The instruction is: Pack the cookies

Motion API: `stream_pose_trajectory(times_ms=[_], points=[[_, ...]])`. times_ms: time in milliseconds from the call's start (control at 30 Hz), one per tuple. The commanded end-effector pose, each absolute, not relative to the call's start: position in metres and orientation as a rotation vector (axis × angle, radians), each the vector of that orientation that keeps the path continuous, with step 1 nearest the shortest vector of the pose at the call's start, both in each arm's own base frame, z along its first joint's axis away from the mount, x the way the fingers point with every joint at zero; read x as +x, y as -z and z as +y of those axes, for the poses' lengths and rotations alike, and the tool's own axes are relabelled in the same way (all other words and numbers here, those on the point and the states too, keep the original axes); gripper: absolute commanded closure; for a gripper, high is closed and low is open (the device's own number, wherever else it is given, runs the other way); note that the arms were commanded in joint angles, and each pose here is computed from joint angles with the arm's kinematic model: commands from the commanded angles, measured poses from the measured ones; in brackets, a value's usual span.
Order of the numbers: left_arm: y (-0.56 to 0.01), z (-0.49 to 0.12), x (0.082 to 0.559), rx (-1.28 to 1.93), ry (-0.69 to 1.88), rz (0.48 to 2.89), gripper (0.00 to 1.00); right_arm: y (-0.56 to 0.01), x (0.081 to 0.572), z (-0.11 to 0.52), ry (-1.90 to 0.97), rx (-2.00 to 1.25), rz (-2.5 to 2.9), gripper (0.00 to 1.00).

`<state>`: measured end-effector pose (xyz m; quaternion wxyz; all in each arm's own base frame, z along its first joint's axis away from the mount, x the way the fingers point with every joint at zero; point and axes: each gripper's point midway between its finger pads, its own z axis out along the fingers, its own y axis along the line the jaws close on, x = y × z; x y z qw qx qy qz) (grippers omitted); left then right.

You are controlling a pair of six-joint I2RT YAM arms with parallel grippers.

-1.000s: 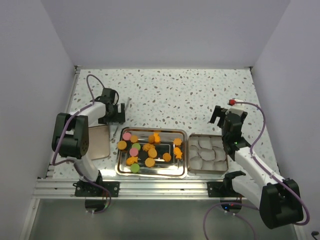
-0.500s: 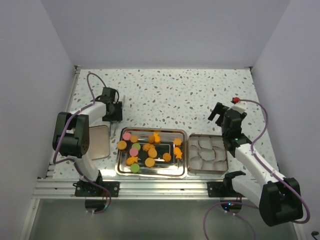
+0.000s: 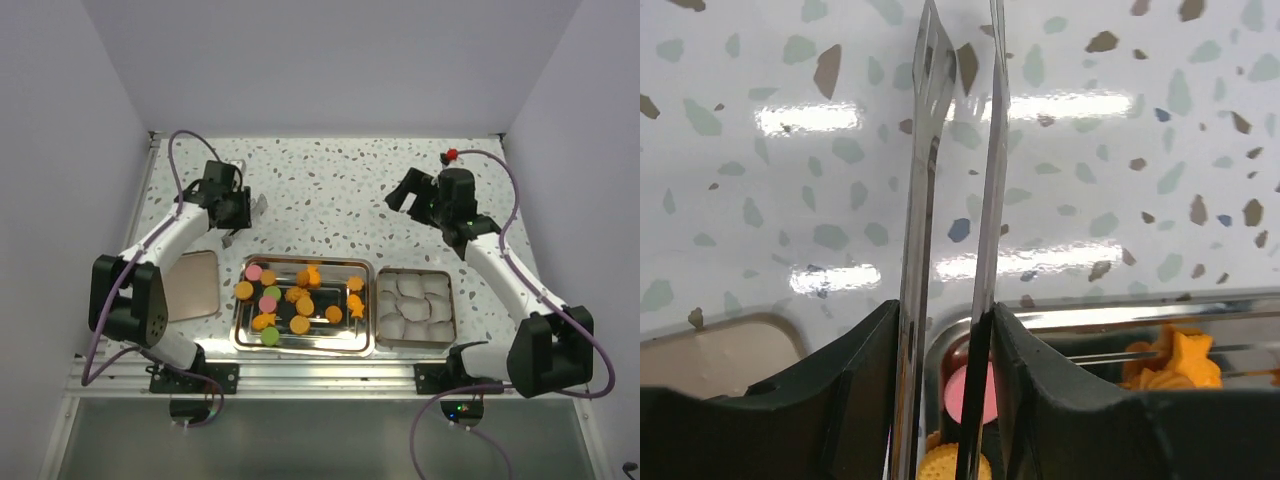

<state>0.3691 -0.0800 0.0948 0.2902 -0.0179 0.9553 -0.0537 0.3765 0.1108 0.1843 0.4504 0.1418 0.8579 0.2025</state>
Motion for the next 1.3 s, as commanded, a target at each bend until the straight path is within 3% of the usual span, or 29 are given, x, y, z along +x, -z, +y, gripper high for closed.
stream_pose_trajectory(times_ms=[0,333,633,967,1267], points=[[-0.128,-0.098,0.365,-0.038,0.218,2.479,0.56,-0.212,0.374,0.144,-0.742,0.358,2.105,0.01],[-0.139,-0.102,0.334,-0.007,0.255,2.44,0.65,-0.223,0.357,0.205,-1.043,0.275,2.23,0.01],[-0.174,-0.139,0.316,0.17,0.402,2.31,0.59,-0.232,0.305,0.322,-1.327,0.046,2.331,0.01],[-0.199,-0.155,0.301,0.239,0.481,2.222,0.57,-0.256,0.326,0.376,-1.489,0.129,2.25,0.01],[-0.208,-0.165,0.298,0.242,0.461,2.2,0.59,-0.244,0.326,0.421,-1.534,0.217,2.311,0.01]])
